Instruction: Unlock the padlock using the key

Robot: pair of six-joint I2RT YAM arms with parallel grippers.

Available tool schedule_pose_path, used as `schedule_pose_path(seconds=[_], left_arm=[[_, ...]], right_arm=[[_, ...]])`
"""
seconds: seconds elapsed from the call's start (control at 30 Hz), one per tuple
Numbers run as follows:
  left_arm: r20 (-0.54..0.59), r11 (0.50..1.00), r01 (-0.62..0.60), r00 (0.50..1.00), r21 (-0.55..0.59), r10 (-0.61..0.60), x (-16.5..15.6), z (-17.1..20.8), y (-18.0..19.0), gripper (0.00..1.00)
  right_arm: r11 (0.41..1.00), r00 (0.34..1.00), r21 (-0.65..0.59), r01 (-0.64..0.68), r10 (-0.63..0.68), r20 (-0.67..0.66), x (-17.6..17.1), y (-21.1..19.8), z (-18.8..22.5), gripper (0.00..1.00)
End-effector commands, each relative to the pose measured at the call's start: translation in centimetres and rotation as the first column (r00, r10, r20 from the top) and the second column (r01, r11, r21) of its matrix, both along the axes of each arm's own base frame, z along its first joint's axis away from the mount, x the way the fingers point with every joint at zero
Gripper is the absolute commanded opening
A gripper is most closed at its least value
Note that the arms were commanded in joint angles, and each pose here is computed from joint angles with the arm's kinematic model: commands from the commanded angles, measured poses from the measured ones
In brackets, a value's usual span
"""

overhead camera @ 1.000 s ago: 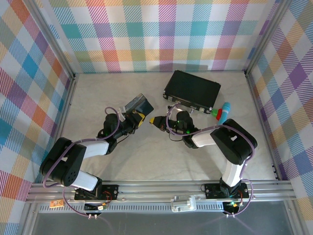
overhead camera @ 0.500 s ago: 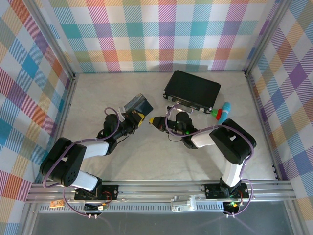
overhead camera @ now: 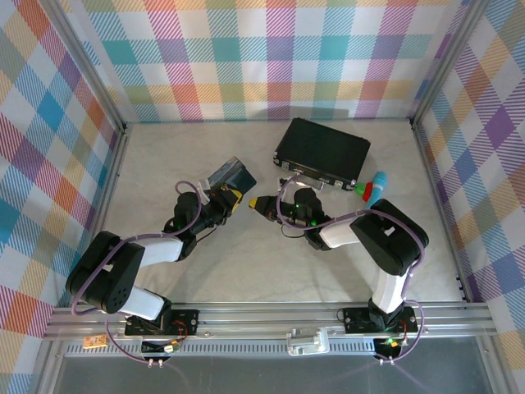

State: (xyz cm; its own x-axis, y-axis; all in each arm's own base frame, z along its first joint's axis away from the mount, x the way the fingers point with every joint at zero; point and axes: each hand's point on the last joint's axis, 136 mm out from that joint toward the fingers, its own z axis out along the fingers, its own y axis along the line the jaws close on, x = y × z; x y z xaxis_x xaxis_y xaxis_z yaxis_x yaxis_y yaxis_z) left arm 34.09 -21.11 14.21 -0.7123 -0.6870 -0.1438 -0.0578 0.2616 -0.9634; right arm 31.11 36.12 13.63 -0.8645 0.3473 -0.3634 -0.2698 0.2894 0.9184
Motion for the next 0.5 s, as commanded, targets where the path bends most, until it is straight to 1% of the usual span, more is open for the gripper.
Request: schedule_pose_path(seconds=[0.0,0.27,0.4,0.47], left_arm=[[0.08,0.999,0.007,0.997,-0.032,-0.004,-0.2,2.5,-0.6,0.0],[0.079,0.999,0.021,0.997,-0.038,-0.018,-0.4,2.4,-1.7,0.0],[0.081,0.998,0.033,0.996,-0.057,-0.029,-0.3,2.5,-2.4,0.0],[0.073,0.998,0.028,0.997,-0.057,-0.024,-0.4,2.3,-2.7,0.0]], right_arm=[[0.997,0.999,0.073,-0.009,0.007,0.034,0.3,1.0,1.5,0.0],[0.993,0.999,0.107,-0.048,0.046,0.015,0.0,2.2,2.1,0.0],[0.99,0.993,0.11,-0.094,0.101,-0.065,-0.2,3.2,2.0,0.0],[0.989,0.984,0.123,-0.082,0.1,-0.145,-0.1,3.4,1.5,0.0]])
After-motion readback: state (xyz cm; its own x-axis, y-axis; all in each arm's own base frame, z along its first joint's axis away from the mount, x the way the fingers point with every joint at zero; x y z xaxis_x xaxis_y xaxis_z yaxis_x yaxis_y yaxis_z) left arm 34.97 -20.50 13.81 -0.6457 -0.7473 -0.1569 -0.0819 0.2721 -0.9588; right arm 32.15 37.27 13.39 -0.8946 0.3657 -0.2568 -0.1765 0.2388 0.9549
